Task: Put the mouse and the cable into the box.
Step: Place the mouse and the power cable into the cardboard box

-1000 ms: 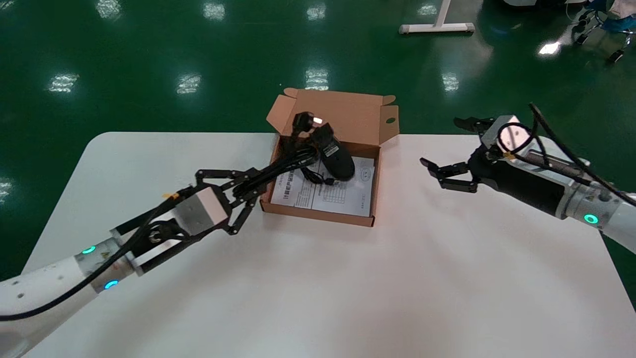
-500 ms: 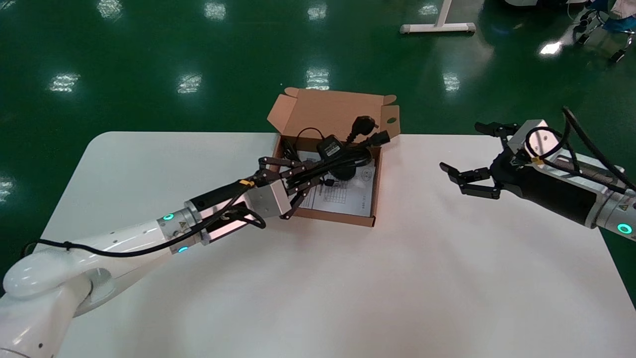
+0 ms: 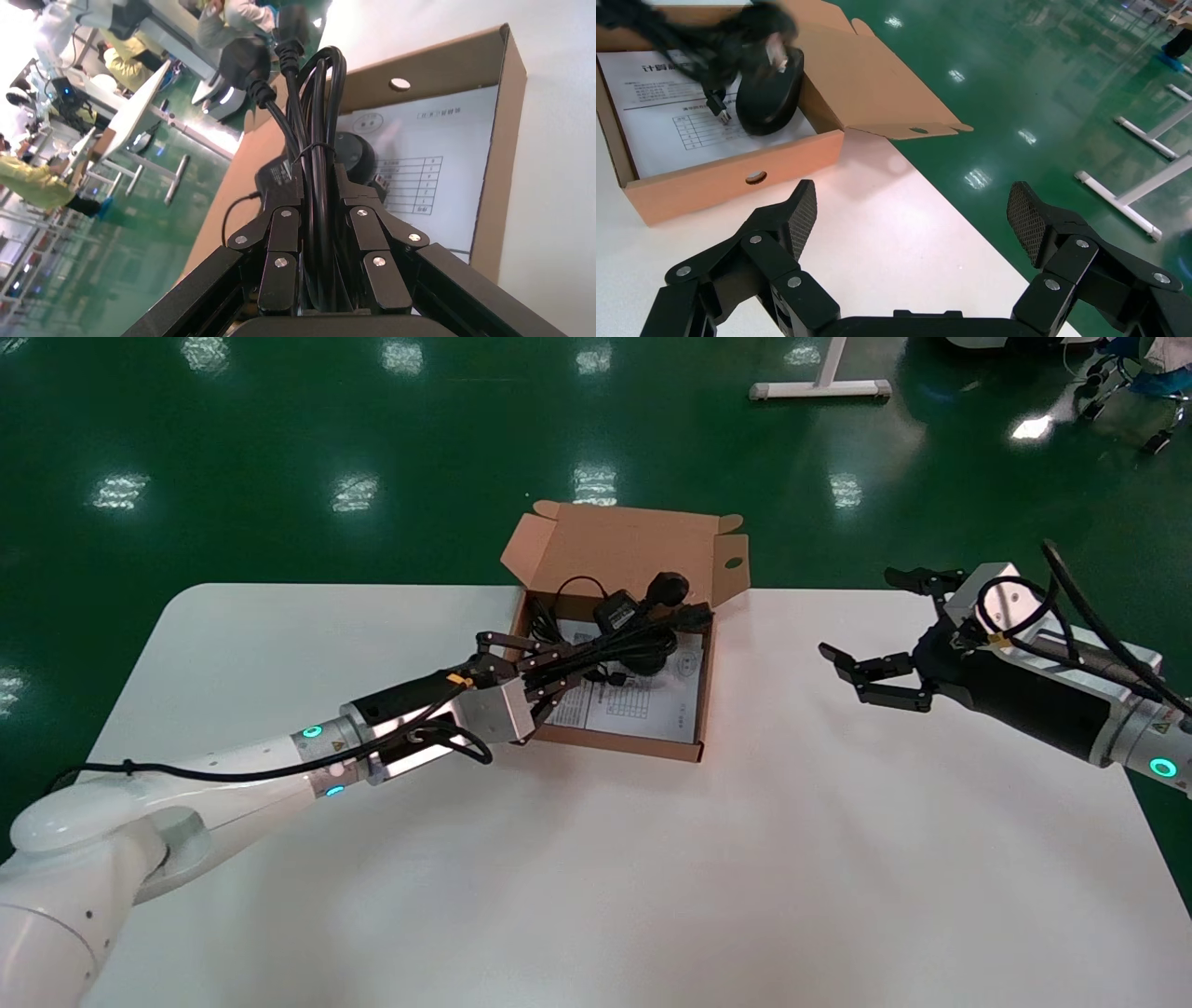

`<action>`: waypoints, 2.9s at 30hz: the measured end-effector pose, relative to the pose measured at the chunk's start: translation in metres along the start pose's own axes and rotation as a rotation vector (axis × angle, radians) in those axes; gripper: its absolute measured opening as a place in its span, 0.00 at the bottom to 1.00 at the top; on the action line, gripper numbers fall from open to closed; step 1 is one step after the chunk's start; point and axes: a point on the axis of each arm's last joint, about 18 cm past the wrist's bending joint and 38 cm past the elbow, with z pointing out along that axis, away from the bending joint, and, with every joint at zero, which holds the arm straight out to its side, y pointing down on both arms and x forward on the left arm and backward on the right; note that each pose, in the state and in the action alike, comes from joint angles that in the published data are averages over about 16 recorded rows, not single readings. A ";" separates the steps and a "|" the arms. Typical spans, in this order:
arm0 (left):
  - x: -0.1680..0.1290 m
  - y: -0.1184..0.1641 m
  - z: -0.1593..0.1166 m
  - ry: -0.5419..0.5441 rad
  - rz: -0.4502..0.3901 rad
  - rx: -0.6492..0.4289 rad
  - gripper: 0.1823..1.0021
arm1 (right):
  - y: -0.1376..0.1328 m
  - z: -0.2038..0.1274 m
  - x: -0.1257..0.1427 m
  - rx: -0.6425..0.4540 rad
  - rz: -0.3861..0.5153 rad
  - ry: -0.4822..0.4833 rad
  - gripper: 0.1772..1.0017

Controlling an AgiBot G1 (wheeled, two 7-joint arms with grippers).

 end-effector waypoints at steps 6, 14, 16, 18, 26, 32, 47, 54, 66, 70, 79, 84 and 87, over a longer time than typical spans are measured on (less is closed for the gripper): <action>0.002 0.000 0.000 0.018 0.013 0.007 0.09 | 0.000 0.000 0.000 -0.001 0.000 0.001 1.00; 0.003 0.000 0.000 0.021 0.015 0.009 0.11 | 0.000 -0.001 0.000 -0.001 0.000 0.001 1.00; 0.002 0.000 0.000 0.017 0.013 0.008 0.13 | 0.000 -0.001 0.000 -0.001 0.001 0.003 1.00; -0.001 0.000 -0.001 0.003 -0.003 0.008 0.14 | -0.001 -0.001 0.002 0.004 0.005 0.009 1.00; -0.021 0.001 -0.010 -0.123 -0.180 0.036 0.25 | -0.007 0.001 0.015 0.040 0.064 0.078 1.00; -0.043 0.002 -0.025 -0.240 -0.337 0.082 0.38 | -0.012 0.001 0.027 0.082 0.135 0.145 1.00; -0.081 -0.010 -0.074 -0.284 -0.454 0.198 0.77 | -0.046 -0.012 0.023 0.204 0.195 0.083 1.00; -0.094 -0.024 -0.098 -0.246 -0.483 0.251 0.90 | -0.068 -0.022 0.014 0.258 0.197 0.000 1.00; -0.105 -0.056 -0.135 -0.132 -0.541 0.325 0.99 | -0.103 -0.041 -0.010 0.327 0.197 -0.165 1.00; -0.105 -0.069 -0.146 -0.081 -0.564 0.344 1.00 | -0.113 -0.049 -0.020 0.343 0.197 -0.226 1.00; -0.101 -0.099 -0.168 0.053 -0.621 0.368 1.00 | -0.135 -0.066 -0.044 0.364 0.197 -0.371 1.00; -0.095 -0.117 -0.180 0.140 -0.657 0.371 1.00 | -0.145 -0.077 -0.060 0.366 0.197 -0.459 1.00; -0.090 -0.128 -0.187 0.197 -0.682 0.368 1.00 | -0.151 -0.085 -0.070 0.365 0.197 -0.513 1.00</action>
